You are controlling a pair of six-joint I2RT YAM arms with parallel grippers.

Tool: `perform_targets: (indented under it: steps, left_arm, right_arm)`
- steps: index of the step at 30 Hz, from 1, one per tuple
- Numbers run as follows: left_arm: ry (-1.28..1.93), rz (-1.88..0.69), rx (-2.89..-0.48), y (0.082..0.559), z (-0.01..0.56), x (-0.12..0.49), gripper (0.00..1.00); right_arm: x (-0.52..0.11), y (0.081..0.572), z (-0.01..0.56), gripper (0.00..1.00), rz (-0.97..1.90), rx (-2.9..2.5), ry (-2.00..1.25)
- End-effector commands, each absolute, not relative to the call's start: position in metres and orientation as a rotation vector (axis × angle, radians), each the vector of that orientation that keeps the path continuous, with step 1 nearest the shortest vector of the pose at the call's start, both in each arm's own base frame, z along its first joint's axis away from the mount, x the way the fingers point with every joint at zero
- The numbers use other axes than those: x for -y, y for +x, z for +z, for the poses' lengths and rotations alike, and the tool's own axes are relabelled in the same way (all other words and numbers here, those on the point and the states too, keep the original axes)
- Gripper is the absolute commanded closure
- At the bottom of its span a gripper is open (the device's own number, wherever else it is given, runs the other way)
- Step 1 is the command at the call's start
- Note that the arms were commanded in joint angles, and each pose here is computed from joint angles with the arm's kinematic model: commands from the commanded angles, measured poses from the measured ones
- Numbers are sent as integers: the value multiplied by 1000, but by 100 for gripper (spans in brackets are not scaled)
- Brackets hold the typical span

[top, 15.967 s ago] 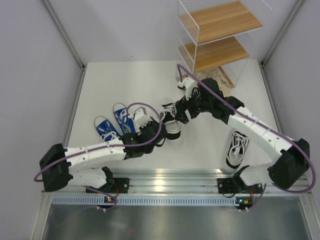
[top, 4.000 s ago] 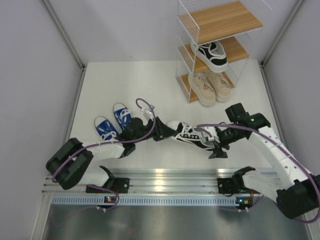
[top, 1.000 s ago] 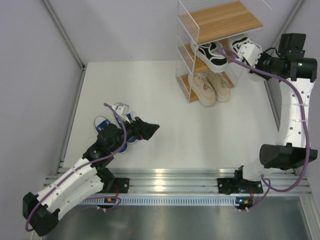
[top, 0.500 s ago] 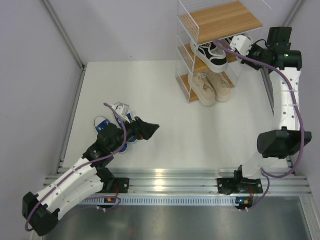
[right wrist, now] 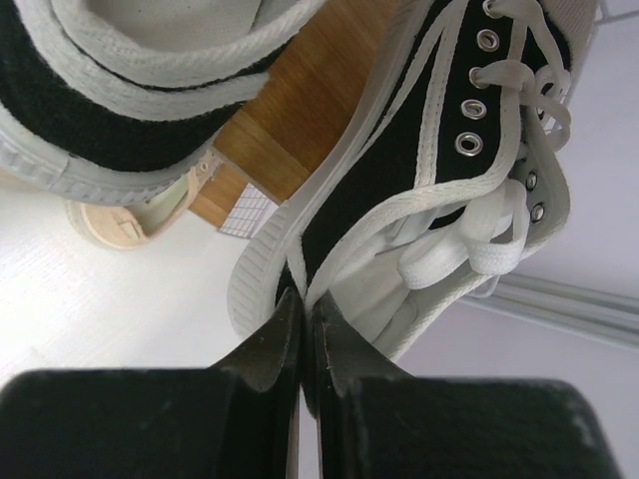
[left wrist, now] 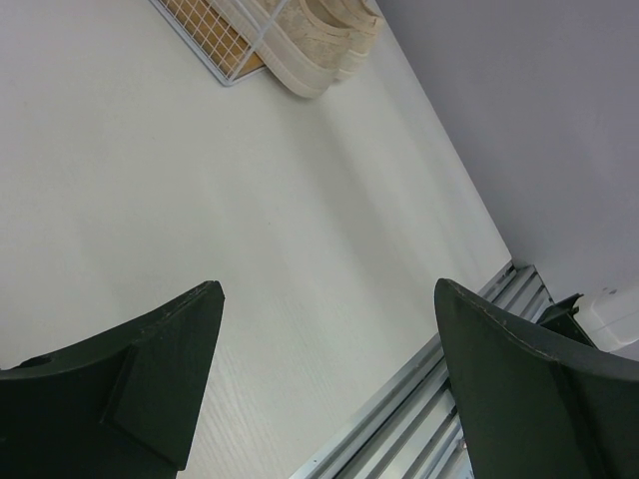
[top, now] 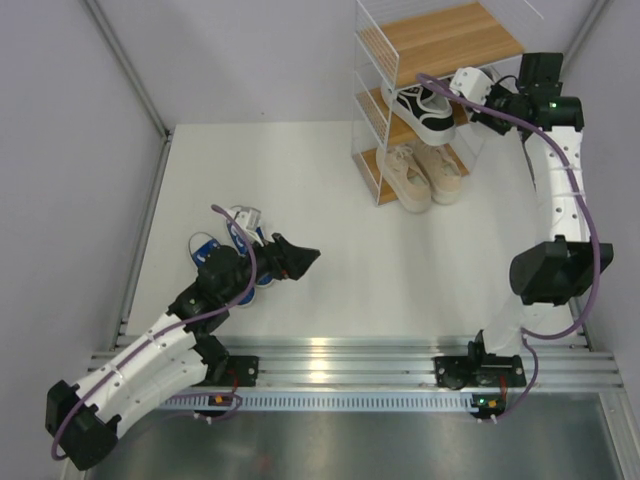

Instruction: Place and organize the shoes onto the shoe shelf

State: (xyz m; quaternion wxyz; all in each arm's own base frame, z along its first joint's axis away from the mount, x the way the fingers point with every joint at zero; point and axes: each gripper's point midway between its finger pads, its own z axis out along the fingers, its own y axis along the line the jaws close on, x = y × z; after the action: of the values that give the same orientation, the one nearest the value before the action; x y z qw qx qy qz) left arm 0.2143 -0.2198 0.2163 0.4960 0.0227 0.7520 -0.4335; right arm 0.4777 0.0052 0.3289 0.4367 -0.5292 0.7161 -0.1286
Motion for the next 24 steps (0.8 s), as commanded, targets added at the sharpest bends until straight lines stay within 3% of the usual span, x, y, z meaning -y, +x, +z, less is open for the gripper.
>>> perform_targets:
  steps: [1,24]
  left_arm:
    - [63,-1060,-1772,218,230,221,8]
    - [51,-1074,-1769,215,228,219,8]
  right_arm:
    - [-12,497,393,100,-447,-1577,-1251]
    - [-54,492,378,100,-329,-1551,-1322]
